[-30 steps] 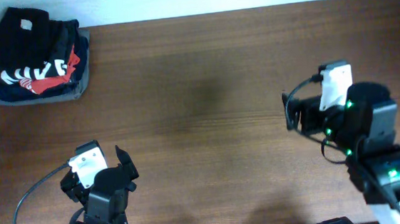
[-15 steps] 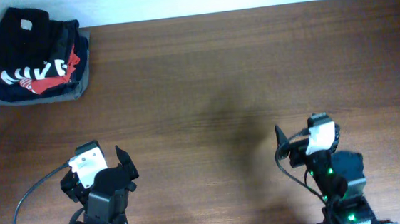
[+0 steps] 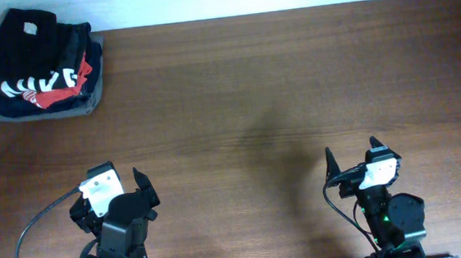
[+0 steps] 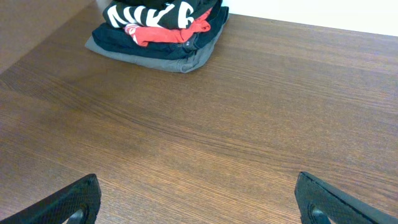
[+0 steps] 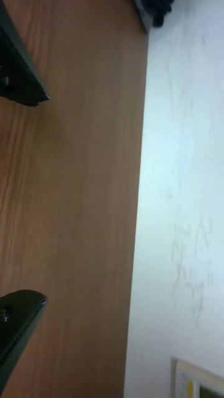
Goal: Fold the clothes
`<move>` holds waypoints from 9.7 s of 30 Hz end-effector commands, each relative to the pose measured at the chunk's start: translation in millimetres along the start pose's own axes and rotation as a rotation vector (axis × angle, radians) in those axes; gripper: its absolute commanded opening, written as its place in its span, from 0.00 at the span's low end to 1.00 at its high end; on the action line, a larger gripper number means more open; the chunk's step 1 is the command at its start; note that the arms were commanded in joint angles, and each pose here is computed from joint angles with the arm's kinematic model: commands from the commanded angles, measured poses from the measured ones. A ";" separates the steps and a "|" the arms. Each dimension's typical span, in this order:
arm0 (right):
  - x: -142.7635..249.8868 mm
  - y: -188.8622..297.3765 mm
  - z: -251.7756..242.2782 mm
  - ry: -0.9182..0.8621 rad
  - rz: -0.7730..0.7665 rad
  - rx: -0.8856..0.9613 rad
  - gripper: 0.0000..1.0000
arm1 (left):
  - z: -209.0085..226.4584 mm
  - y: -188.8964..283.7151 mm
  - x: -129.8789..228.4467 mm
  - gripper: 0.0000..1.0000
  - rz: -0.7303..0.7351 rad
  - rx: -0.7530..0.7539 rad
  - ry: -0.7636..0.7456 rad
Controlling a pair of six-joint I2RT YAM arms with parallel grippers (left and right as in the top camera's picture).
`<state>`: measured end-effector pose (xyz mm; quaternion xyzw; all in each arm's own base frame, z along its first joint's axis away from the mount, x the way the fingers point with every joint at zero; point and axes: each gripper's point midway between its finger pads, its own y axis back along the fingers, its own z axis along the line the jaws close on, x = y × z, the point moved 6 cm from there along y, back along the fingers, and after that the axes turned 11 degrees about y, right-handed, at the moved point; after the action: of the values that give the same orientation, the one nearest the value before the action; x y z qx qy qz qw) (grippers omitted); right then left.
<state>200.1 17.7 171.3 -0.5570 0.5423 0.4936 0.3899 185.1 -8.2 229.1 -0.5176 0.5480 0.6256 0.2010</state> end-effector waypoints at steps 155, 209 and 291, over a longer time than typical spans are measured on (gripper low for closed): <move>14.2 13.9 -8.4 0.069 -0.007 0.072 0.99 | 21.4 -37.2 53.0 0.99 -0.351 0.396 -0.007; 14.2 13.9 -8.4 0.069 -0.007 0.072 0.99 | 15.3 -35.3 55.6 0.99 -0.355 0.438 -0.111; 14.2 13.9 -8.4 0.069 -0.007 0.072 0.99 | 5.5 -30.6 57.9 0.99 -0.380 0.510 -0.261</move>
<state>186.5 6.8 162.2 -0.5631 0.5661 0.4571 0.3917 186.1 -9.4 164.5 -0.4681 0.5473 0.4841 0.4970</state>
